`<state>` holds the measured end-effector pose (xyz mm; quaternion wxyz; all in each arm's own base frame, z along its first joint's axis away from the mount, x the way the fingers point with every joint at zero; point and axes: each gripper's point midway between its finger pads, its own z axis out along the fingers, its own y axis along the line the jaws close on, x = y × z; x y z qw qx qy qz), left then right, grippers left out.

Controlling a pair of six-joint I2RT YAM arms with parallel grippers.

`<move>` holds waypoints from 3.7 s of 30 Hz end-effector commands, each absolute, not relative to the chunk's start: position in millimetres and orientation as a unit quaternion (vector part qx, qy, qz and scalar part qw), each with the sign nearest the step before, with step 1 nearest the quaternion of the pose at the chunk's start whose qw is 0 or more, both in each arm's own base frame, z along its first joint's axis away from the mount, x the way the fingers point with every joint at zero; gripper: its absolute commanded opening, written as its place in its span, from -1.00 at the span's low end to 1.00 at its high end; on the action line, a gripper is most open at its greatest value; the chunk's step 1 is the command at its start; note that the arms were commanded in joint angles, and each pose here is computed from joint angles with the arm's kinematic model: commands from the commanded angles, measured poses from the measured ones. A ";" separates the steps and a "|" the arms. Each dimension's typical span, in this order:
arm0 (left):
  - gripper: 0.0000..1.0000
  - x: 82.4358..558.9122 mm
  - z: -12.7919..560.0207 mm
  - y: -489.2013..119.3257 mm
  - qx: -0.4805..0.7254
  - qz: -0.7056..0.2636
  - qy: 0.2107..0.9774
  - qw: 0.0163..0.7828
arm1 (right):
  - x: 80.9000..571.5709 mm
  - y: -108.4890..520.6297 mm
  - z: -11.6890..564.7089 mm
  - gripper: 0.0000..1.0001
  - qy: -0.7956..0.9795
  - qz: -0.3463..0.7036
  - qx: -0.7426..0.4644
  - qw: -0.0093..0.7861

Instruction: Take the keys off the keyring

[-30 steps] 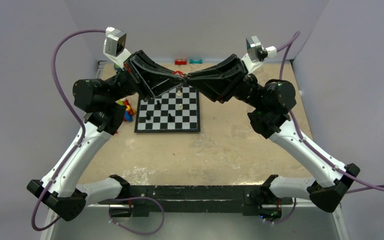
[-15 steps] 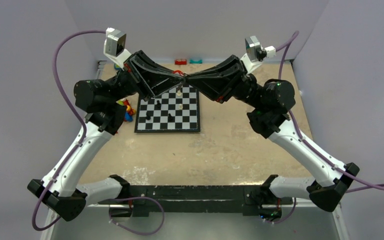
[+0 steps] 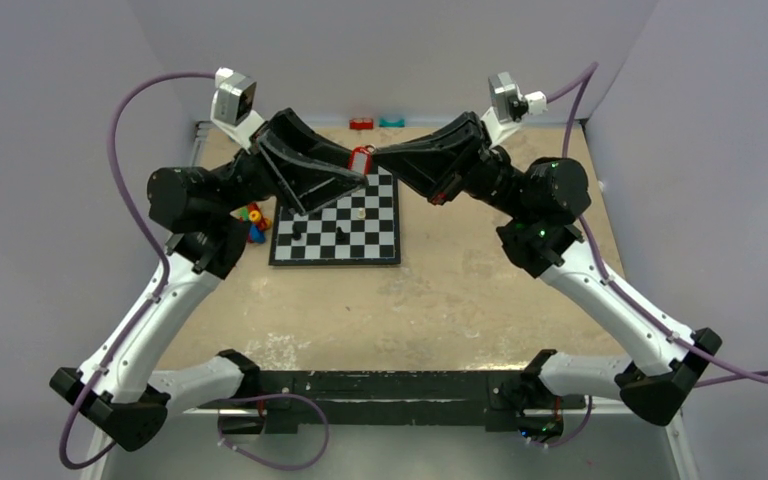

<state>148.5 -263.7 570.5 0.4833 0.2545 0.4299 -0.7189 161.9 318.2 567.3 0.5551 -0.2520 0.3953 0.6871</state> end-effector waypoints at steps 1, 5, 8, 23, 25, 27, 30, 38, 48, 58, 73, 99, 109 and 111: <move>0.24 149.2 546.5 -262.5 0.263 -0.685 0.468 0.492 | 152.2 302.0 577.8 -1.00 0.395 0.661 -0.255 0.585; 0.86 151.0 519.0 -257.0 0.271 -0.636 0.515 0.507 | 157.6 292.7 570.1 -1.00 0.431 0.616 -0.256 0.608; 0.92 152.4 507.2 -250.7 0.278 -0.598 0.539 0.524 | 157.9 286.9 563.9 -1.00 0.448 0.590 -0.263 0.618; 0.64 146.8 518.0 -245.9 0.403 -0.503 0.544 0.537 | 165.9 295.6 536.8 -1.00 0.515 0.503 -0.359 0.594; 0.64 141.6 526.4 -245.8 0.410 -0.510 0.529 0.540 | 169.0 295.5 535.8 -1.00 0.520 0.497 -0.358 0.596; 0.64 136.5 535.3 -246.4 0.418 -0.518 0.516 0.539 | 171.2 296.7 534.4 -1.00 0.524 0.494 -0.359 0.594; 0.57 137.0 540.7 -250.5 0.422 -0.529 0.511 0.529 | 169.6 297.7 534.7 -1.00 0.521 0.497 -0.363 0.592; 0.30 158.8 547.9 -261.2 0.402 -0.535 0.518 0.533 | 167.4 297.3 538.4 -1.00 0.516 0.502 -0.362 0.592; 0.29 181.2 563.2 -275.2 0.350 -0.570 0.523 0.528 | 189.3 289.5 543.7 -1.00 0.564 0.475 -0.301 0.604; 0.46 198.4 563.3 -280.8 0.328 -0.562 0.537 0.537 | 217.6 286.1 539.9 -1.00 0.659 0.400 -0.240 0.590; 0.05 223.3 564.9 -289.9 0.302 -0.556 0.567 0.527 | 213.4 283.0 540.7 -1.00 0.685 0.417 -0.203 0.562; -0.14 203.1 558.5 -291.7 0.347 -0.573 0.562 0.485 | 211.1 279.3 548.0 -1.00 0.674 0.422 -0.199 0.573; -0.09 196.0 560.7 -290.5 0.359 -0.600 0.552 0.455 | 205.2 272.6 555.1 -1.00 0.663 0.426 -0.200 0.582; -0.12 196.3 561.8 -290.6 0.358 -0.601 0.551 0.456 | 204.8 272.9 555.4 -1.00 0.662 0.427 -0.200 0.582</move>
